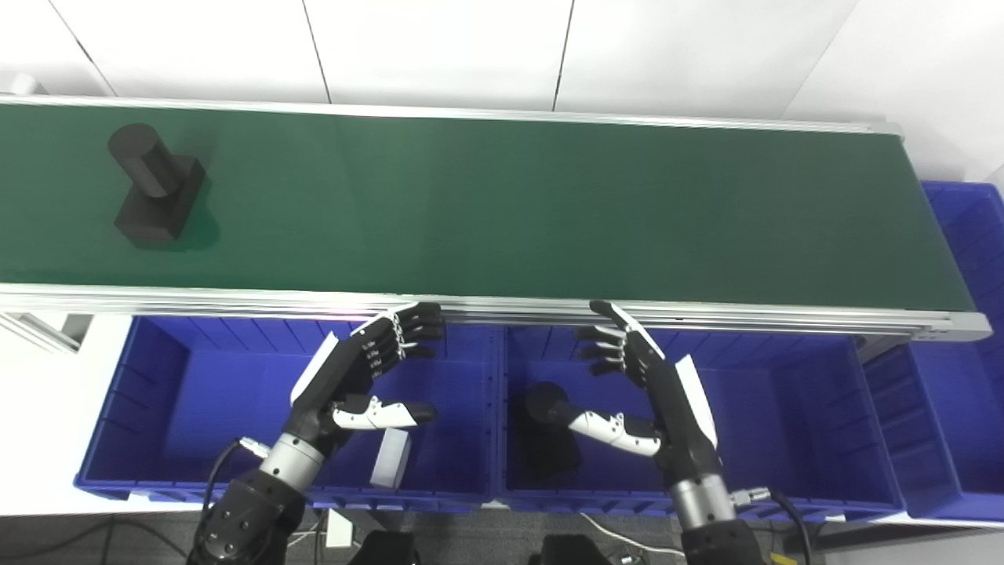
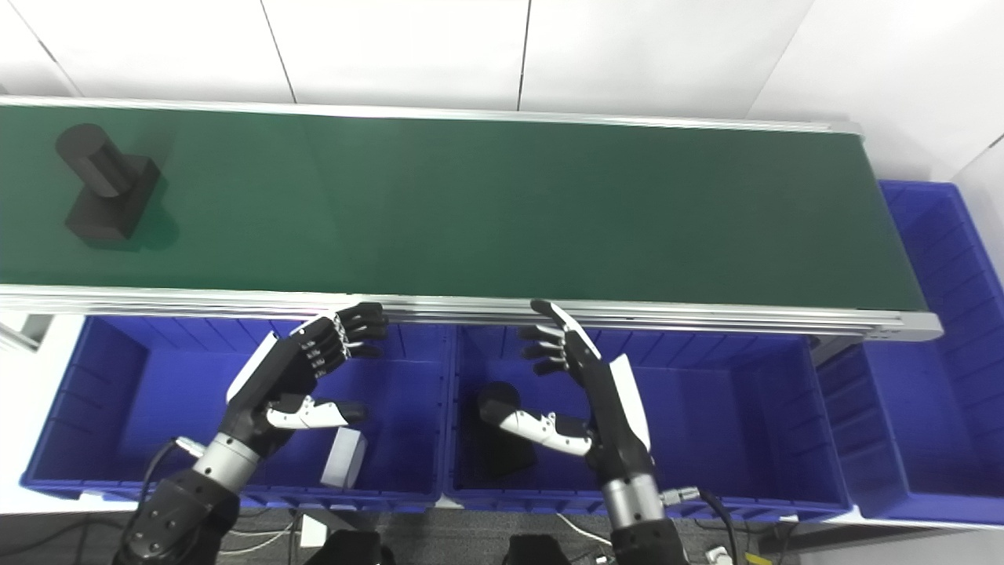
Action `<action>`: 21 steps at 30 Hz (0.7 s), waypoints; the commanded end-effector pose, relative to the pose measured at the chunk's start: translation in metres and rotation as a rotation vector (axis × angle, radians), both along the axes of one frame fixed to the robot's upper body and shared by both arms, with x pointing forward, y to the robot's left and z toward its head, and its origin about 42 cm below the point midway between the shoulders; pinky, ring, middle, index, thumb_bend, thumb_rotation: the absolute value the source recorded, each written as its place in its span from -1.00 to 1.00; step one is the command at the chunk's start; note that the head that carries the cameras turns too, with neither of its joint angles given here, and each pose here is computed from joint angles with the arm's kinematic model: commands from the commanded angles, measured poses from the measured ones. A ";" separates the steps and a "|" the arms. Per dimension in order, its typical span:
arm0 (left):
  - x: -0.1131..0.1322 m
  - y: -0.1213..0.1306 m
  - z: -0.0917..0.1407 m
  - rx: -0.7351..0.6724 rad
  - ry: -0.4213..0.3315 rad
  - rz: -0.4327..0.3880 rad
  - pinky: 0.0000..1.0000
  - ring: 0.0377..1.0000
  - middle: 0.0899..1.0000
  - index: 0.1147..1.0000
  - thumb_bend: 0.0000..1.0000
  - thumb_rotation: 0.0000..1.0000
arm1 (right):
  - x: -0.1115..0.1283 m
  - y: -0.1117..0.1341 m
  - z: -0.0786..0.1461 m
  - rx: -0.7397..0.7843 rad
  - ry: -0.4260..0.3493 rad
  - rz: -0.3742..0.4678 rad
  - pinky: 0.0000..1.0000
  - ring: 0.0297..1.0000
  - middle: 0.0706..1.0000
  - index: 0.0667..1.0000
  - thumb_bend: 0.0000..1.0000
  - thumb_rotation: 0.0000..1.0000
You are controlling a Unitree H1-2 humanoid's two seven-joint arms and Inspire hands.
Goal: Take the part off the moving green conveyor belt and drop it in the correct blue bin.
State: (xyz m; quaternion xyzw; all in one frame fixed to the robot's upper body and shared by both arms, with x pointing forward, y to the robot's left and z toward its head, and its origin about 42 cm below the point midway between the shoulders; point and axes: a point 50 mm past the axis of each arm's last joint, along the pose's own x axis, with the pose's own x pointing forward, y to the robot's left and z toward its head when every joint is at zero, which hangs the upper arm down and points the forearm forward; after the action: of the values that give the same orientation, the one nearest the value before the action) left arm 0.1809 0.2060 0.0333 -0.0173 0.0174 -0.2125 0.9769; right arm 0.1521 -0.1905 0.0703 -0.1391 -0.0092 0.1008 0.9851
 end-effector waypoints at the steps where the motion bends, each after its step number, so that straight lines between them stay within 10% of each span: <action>1: 0.000 -0.009 0.005 -0.005 -0.066 -0.005 0.47 0.54 0.56 0.53 0.79 -0.43 | -0.001 -0.003 0.005 0.031 -0.068 0.003 0.24 0.38 0.47 0.75 0.47 -0.16; 21: -0.003 -0.035 -0.015 -0.008 -0.070 0.012 0.46 0.55 0.58 0.53 0.80 -0.44 | -0.004 -0.024 -0.013 0.029 -0.080 0.015 0.24 0.37 0.49 0.78 0.43 -0.18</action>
State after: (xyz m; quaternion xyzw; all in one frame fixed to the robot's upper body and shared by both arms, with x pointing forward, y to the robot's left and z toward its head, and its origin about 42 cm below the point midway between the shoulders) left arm 0.1704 0.1751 0.0089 -0.0154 0.0199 -0.2088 0.9776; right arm 0.1437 -0.2140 0.0474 -0.1356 -0.0089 0.1049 0.9852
